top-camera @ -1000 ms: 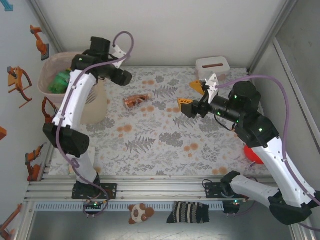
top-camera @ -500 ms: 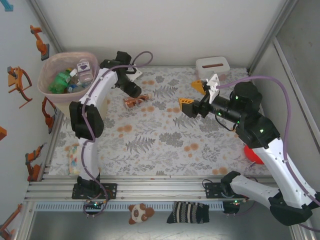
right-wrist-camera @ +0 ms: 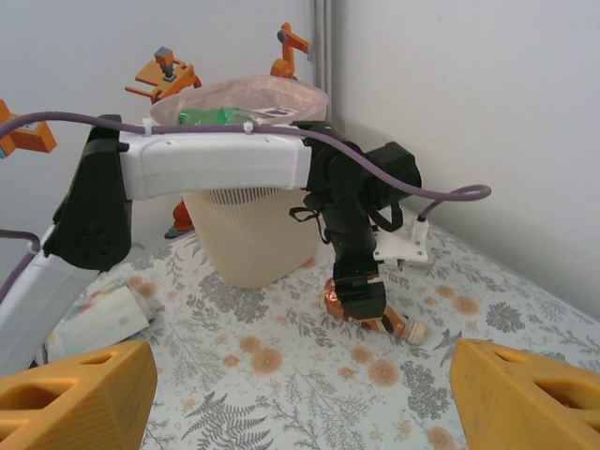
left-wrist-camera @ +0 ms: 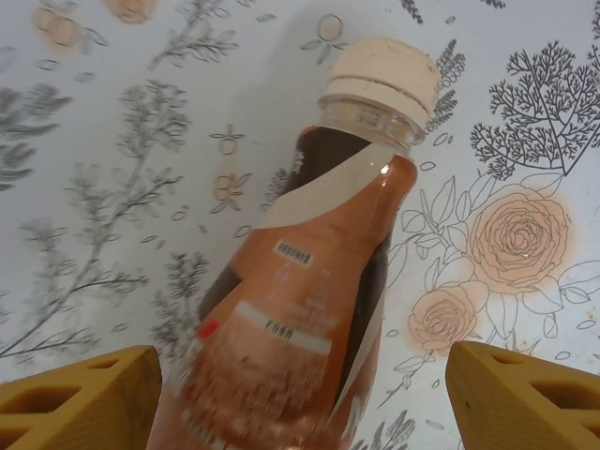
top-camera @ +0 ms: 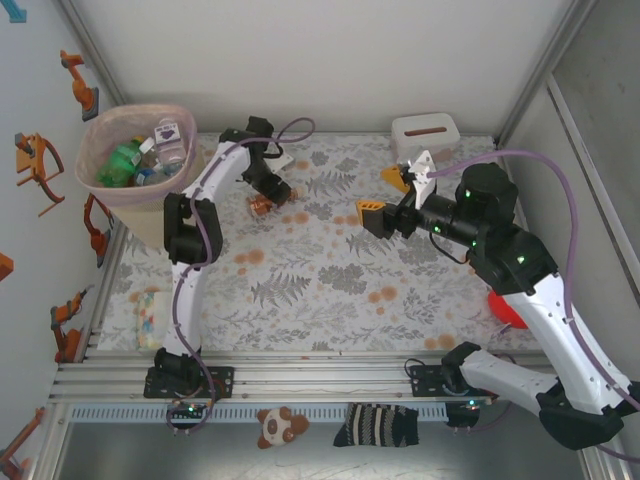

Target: Put the plastic bottles in the bin

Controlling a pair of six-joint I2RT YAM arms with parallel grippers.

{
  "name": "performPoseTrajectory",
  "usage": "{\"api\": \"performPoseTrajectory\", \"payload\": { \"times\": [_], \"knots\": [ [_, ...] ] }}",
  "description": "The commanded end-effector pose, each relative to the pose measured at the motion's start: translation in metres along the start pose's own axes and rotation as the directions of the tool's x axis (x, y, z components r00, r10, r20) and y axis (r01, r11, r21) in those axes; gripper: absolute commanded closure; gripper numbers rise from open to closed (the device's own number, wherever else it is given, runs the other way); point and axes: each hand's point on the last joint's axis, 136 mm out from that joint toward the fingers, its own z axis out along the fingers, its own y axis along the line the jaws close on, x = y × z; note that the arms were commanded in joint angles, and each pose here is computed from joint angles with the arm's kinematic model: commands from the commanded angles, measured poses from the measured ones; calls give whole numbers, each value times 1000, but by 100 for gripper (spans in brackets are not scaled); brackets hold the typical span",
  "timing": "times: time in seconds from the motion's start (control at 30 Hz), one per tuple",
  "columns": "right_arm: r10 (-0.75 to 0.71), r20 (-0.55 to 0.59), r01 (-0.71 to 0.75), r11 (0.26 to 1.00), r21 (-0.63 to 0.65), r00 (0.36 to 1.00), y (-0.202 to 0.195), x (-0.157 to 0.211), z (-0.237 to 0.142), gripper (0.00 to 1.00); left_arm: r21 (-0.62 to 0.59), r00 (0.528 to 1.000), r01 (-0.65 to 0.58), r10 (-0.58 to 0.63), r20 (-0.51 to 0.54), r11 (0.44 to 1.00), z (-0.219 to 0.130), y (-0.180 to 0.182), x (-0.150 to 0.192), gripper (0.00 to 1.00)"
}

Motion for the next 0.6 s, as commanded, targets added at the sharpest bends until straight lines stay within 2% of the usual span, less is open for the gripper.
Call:
{"api": "performPoseTrajectory", "payload": {
  "times": [0.0,0.23,0.57],
  "knots": [
    [-10,26,10,1000,10,1000,0,-12,-4,19,74,1000,-19,19,-1,997,5,-16,-2,22],
    [-6,22,6,1000,6,1000,1,-11,-2,19,76,999,-2,5,-38,997,14,-18,7,29],
    [-5,26,5,1000,10,1000,1,-9,-5,19,73,997,16,-11,-71,997,22,-18,15,30]
  ]
}}
